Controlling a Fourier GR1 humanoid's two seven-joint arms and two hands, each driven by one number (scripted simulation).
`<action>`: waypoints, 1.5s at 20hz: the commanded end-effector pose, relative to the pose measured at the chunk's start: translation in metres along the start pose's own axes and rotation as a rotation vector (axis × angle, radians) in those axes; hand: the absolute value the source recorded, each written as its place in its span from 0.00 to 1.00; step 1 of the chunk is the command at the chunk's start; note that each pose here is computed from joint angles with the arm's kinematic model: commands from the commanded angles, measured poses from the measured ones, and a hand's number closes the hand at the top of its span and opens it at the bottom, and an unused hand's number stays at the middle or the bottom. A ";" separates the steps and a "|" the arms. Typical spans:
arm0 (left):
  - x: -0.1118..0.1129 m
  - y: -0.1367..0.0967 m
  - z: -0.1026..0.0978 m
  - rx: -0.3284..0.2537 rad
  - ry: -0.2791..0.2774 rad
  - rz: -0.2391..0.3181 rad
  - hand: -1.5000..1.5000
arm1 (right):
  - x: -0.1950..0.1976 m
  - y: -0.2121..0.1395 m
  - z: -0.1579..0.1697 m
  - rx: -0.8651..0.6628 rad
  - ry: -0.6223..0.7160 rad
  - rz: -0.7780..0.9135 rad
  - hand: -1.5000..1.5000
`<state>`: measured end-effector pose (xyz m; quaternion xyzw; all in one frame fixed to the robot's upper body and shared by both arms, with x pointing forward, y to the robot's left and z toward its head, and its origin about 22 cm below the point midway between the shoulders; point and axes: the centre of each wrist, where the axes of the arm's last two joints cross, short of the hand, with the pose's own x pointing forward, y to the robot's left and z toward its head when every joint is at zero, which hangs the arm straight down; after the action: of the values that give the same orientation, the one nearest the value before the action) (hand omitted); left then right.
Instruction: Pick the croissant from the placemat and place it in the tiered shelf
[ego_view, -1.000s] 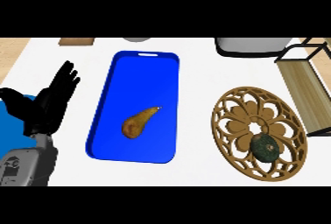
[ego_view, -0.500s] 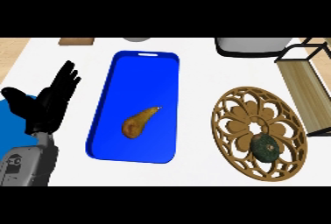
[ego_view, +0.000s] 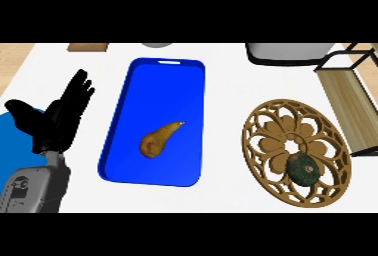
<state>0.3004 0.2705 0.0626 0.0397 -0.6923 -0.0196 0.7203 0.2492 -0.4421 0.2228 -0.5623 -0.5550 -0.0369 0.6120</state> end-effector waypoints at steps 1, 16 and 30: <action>-0.005 0.010 0.003 -0.003 -0.001 -0.006 0.50 | -0.028 0.001 -0.015 -0.080 0.132 0.011 0.00; 0.006 0.005 -0.005 0.005 0.003 -0.003 0.50 | -0.049 -0.062 -0.053 -0.206 -0.038 -0.178 0.00; 0.003 0.026 0.003 0.035 0.003 -0.012 0.50 | -0.146 -0.196 -0.014 -0.028 0.020 -0.361 0.00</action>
<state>0.2970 0.2868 0.0689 0.0498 -0.6900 -0.0144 0.7219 0.1177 -0.5875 0.2526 -0.4809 -0.6148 -0.1483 0.6072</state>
